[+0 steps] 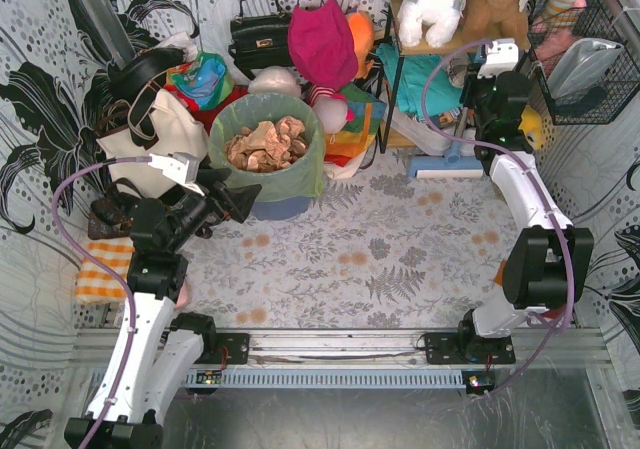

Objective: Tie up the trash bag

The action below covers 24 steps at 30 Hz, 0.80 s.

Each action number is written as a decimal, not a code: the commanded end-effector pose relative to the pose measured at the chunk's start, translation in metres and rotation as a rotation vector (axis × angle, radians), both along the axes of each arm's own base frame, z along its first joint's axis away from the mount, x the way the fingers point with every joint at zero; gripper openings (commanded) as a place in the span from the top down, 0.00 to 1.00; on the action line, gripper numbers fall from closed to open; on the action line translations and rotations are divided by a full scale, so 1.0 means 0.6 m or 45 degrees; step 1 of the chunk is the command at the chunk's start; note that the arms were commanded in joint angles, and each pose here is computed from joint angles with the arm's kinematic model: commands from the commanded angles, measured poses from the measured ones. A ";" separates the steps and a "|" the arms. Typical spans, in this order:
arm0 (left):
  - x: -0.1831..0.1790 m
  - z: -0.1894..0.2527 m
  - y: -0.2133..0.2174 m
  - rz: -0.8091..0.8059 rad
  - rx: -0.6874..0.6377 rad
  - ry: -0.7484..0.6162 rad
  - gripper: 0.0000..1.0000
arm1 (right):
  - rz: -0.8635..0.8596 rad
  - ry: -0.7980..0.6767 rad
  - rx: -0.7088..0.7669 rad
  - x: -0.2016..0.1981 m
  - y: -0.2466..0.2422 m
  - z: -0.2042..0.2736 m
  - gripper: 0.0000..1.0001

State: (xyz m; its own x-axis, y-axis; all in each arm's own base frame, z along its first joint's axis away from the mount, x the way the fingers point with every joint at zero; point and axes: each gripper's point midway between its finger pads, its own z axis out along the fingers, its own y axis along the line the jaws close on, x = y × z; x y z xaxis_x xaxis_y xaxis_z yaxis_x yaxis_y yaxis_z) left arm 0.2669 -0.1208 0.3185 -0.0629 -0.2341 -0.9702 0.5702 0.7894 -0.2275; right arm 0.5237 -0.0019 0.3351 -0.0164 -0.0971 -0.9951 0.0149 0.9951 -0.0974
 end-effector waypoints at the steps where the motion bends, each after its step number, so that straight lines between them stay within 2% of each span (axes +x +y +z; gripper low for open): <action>1: 0.000 0.017 -0.001 -0.003 -0.007 -0.065 0.02 | 0.005 -0.219 -0.023 -0.009 -0.004 0.092 0.60; 6: 0.000 0.017 0.002 0.016 -0.005 -0.066 0.02 | 0.006 -0.274 0.010 -0.043 -0.002 0.138 0.40; 13: 0.002 0.023 0.016 0.086 -0.015 -0.082 0.02 | 0.027 -0.272 0.141 -0.114 0.007 0.208 0.26; 19: 0.012 0.039 0.040 0.208 -0.062 -0.121 0.02 | 0.245 -0.054 0.382 -0.154 0.094 0.212 0.26; 24: 0.047 0.050 0.120 0.592 -0.161 0.024 0.02 | 0.489 0.116 0.398 -0.170 0.248 0.181 0.27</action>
State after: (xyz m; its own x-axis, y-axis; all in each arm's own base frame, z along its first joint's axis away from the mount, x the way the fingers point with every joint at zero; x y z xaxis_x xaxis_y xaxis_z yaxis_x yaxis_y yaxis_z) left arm 0.2815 -0.0873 0.3246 -0.0019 -0.2915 -0.9566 0.3825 0.8836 -0.2700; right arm 0.4308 0.0767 0.4834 0.0905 0.1607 -0.9829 -0.2118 0.9674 0.1386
